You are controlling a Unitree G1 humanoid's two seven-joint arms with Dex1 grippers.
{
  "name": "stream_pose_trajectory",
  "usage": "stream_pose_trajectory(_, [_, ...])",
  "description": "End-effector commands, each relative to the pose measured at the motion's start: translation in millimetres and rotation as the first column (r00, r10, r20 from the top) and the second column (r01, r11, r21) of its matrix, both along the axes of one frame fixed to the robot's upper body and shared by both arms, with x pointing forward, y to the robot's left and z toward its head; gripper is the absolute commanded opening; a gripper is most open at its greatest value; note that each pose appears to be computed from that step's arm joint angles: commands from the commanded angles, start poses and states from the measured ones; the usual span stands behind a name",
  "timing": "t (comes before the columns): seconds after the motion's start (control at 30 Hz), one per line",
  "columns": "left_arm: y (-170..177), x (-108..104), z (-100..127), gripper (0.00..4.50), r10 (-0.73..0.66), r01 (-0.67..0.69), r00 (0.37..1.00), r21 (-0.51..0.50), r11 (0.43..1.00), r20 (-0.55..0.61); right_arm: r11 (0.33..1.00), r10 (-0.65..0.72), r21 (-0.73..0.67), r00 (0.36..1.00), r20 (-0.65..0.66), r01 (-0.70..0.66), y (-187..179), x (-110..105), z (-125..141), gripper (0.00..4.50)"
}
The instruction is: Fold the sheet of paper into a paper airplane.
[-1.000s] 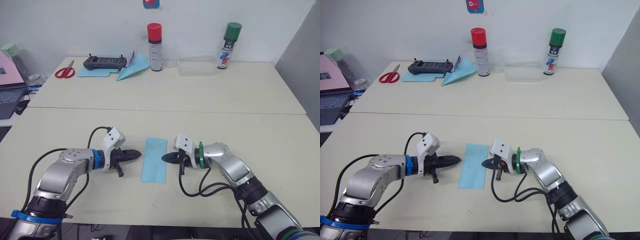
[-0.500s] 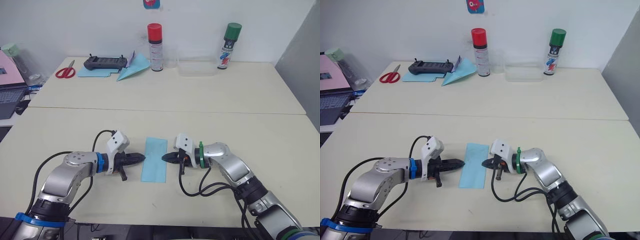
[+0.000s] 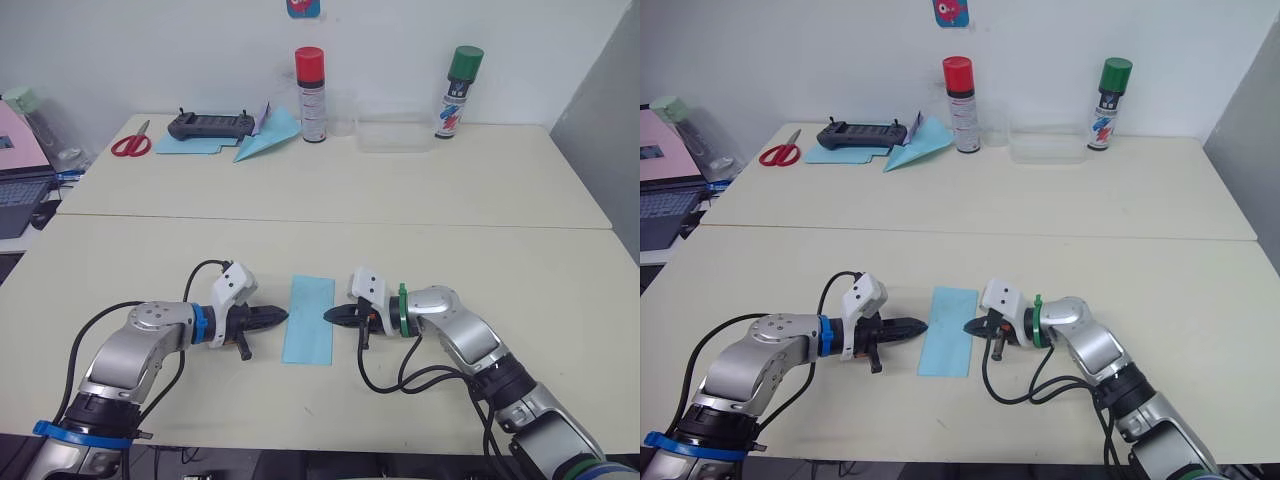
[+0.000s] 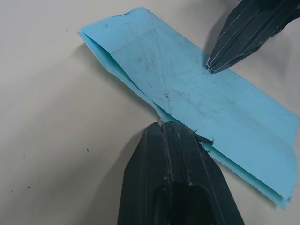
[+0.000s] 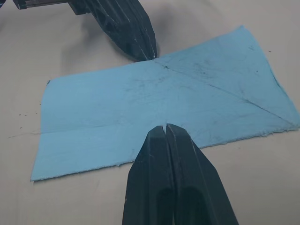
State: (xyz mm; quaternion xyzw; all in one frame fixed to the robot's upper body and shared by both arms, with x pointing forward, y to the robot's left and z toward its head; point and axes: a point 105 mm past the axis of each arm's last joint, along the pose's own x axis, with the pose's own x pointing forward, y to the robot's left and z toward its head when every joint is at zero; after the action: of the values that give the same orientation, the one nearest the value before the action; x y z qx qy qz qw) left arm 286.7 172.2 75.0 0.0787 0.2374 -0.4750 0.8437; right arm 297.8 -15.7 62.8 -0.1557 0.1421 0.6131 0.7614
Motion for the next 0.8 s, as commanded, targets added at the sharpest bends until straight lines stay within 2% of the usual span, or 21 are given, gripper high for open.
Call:
stream_pose_trajectory(0.03, [-4, 4, 5, 0.0, -0.014, 0.014, 0.999, 0.005, 1.0, 0.033, 0.993, -0.075, -0.092, 0.995, -0.063, 0.069, -20, 2, -25, 0.04])
stream_pose_trajectory(0.33, [-17, 1, 8, 0.0, -0.061, 0.061, 0.997, -0.011, 0.998, 0.041, 0.993, -0.077, -0.092, 0.995, -0.06, 0.071, -19, 2, -24, 0.04])
stream_pose_trajectory(0.8, [-26, 6, 34, 0.0, -0.058, 0.064, 0.995, -0.073, 0.995, 0.076, 0.993, -0.077, -0.09, 0.995, -0.059, 0.072, -19, 3, -25, 0.04])
